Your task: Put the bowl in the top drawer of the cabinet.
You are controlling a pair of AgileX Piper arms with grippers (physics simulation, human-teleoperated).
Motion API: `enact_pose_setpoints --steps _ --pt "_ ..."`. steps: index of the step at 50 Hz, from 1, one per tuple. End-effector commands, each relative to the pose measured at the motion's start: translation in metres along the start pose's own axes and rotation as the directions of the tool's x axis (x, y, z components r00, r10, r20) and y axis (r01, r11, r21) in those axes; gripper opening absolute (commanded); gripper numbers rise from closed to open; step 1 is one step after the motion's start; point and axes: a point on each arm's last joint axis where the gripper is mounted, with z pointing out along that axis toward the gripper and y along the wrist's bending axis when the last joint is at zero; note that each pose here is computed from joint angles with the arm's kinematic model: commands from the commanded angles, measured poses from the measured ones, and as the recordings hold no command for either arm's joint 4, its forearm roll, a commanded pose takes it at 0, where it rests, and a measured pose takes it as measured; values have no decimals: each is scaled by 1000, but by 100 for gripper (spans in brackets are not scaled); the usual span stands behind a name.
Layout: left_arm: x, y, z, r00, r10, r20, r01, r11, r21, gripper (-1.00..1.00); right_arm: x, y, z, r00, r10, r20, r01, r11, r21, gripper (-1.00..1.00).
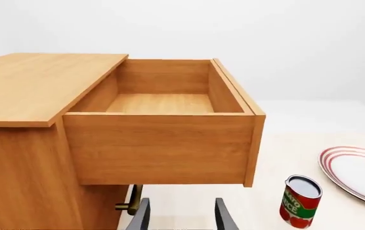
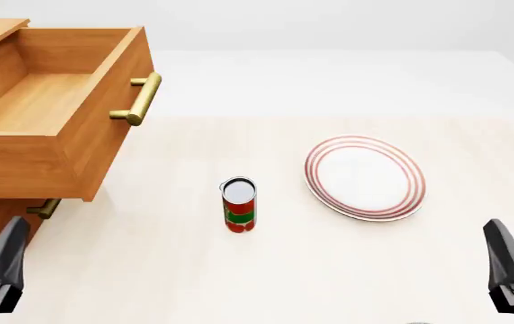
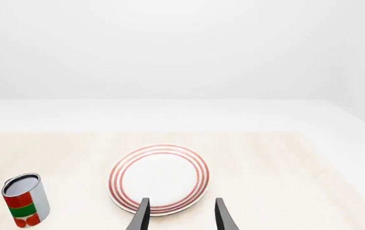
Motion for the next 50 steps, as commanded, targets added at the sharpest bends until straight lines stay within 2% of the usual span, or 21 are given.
enact_pose_setpoints --steps 1,13,21,22,25,26,27,32,41,50 --pt "-8 -1 -1 1000 -23 -15 24 1000 12 100 -1 0 0 1000 0 0 0 1000 0 100" --pt "-36 -4 -8 997 -68 -47 72 994 79 100 0 0 0 1000 0 0 0 1000 0 100" --pt "-59 -5 -16 997 -51 -51 56 992 113 100 0 0 0 1000 0 0 0 1000 0 100" --pt "-64 -5 -18 998 -46 -50 52 991 120 100 -6 0 1 1000 0 0 0 1000 0 100" --pt "-64 -5 -18 998 -46 -50 52 991 120 100 -6 0 1 1000 0 0 0 1000 0 100" --pt "-78 -4 -24 999 -29 -44 35 989 144 100 -6 0 1 1000 0 0 0 1000 0 100" --pt "-84 -4 -27 999 -27 -44 34 987 154 100 -6 0 1 1000 0 0 0 1000 0 100" --pt "-96 -3 -35 998 -17 -54 27 983 184 100 -6 0 1 1000 0 0 0 1000 0 100" --pt "-115 -1 -48 997 -23 -67 37 974 225 100 -7 0 1 1000 0 0 0 1000 0 100" --pt "-122 1 -54 995 -30 -91 54 962 268 100 -7 0 1 1000 0 0 0 1000 0 100"
